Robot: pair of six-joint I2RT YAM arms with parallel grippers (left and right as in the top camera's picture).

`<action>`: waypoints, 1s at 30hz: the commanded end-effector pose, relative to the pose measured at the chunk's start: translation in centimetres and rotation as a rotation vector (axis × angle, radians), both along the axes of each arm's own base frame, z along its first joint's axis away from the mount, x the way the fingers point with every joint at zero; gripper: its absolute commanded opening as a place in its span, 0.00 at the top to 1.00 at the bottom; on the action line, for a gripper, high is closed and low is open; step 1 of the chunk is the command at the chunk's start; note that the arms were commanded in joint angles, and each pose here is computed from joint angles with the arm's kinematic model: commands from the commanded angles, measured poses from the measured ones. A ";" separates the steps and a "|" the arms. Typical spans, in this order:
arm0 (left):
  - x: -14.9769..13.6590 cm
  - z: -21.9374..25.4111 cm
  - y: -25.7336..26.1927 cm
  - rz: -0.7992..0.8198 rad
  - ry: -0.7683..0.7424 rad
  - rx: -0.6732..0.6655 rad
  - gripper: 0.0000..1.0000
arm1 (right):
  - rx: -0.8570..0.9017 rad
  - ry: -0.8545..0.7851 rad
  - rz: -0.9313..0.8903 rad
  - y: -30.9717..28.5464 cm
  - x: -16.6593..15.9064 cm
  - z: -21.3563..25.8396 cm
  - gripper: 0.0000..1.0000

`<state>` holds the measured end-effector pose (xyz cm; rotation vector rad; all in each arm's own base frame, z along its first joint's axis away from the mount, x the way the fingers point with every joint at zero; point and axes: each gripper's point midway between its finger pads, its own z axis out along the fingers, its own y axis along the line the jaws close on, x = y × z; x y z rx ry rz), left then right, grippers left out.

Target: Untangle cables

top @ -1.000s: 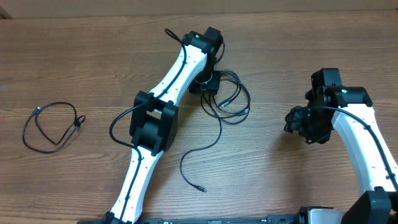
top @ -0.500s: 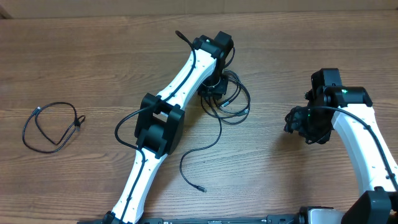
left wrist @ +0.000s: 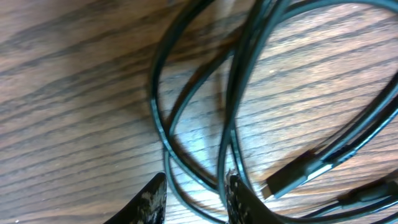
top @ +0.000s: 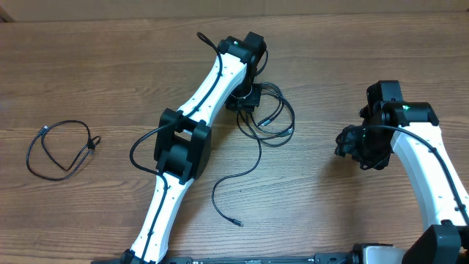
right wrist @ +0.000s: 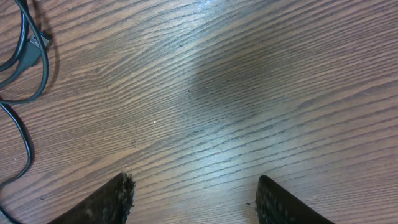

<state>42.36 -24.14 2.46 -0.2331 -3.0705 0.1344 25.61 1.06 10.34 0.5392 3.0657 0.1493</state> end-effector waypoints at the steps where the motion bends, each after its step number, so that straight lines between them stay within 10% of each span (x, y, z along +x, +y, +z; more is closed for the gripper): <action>1: 0.5 0.7 0.3 -0.013 -0.019 0.001 0.68 | -0.011 -0.020 -0.004 -0.3 0.5 0.5 0.39; 26: -1.7 -1.5 -1.5 -0.072 0.004 0.039 0.68 | -0.011 -0.016 -0.004 -0.3 0.5 0.5 0.39; 30: -1.7 -1.4 -1.5 -0.071 0.004 0.039 0.87 | -0.011 -0.016 -0.004 -0.3 0.4 0.5 0.39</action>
